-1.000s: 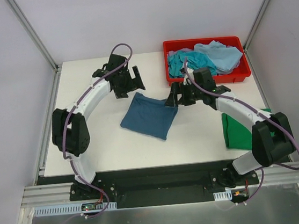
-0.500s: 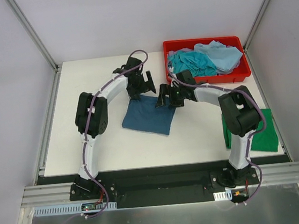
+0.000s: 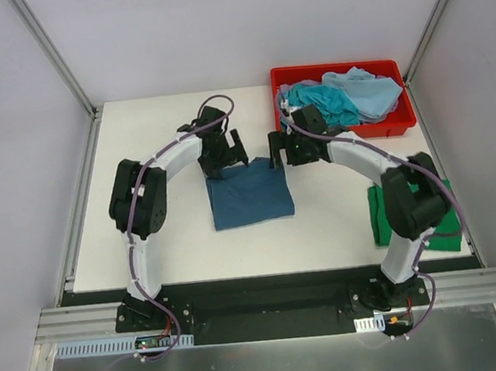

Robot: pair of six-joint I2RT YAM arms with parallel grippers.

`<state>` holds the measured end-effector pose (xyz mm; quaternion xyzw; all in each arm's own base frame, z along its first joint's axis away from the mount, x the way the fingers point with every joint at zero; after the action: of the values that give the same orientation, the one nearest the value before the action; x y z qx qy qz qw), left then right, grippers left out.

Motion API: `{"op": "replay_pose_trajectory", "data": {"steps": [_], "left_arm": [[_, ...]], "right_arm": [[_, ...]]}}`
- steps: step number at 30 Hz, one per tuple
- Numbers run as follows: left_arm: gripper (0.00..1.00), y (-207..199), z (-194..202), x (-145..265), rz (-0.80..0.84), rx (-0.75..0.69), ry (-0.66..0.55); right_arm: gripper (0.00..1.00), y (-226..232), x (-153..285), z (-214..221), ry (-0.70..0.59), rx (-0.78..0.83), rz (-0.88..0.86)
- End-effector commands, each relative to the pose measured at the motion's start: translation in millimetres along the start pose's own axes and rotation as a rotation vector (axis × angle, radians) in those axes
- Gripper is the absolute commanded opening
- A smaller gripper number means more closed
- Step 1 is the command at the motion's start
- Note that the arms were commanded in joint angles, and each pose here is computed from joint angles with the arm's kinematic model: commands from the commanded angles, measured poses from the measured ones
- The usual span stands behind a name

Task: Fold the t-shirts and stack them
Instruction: Put the neatly folded tshirt into the corner of the board with the right arm

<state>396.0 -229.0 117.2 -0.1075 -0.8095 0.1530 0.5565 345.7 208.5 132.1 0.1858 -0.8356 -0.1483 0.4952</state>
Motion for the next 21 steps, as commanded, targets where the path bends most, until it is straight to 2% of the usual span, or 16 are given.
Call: {"op": "replay_pose_trajectory", "data": {"steps": [1,3,5,7,8,9,12,15,17,21], "left_arm": [[0.99,3,23,86,-0.066,-0.009,-0.083],[0.99,5,25,115,-0.08,-0.027,-0.164],[0.99,11,24,145,-0.121,-0.039,-0.271],[0.99,17,28,161,-0.147,-0.044,-0.32],[0.99,20,31,167,-0.157,-0.044,-0.336],[0.99,24,35,172,-0.164,-0.04,-0.346],[0.99,41,53,180,-0.196,-0.014,-0.352],[0.99,60,73,182,-0.232,0.038,-0.351],[0.99,73,86,180,-0.248,0.065,-0.338],[0.99,91,109,172,-0.245,0.108,-0.276]], "right_arm": [[0.96,27,115,-23,-0.319,0.141,0.123],[0.96,31,146,-13,-0.449,0.124,0.077],[0.96,25,159,1,-0.582,0.019,0.007],[0.96,19,167,13,-0.692,-0.017,-0.07],[0.96,17,168,17,-0.692,-0.004,-0.095],[0.96,17,168,21,-0.655,0.01,-0.102],[0.96,23,160,35,-0.419,0.045,-0.121],[0.96,27,138,41,-0.212,-0.021,-0.094],[0.96,26,120,41,-0.116,-0.057,-0.04],[0.97,24,74,34,-0.02,-0.068,0.107]]}}
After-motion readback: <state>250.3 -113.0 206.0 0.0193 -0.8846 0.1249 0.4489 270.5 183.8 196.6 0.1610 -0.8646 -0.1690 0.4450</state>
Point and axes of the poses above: each gripper's point midway between its finger pads, its own x axis back along the fingers, its own y axis along the line the jaws close on, z = x × y, the point moved 8 cm from there along x, back along the fingers, and after that the axes turned 10 degrees about -x, right-handed, at the moved point
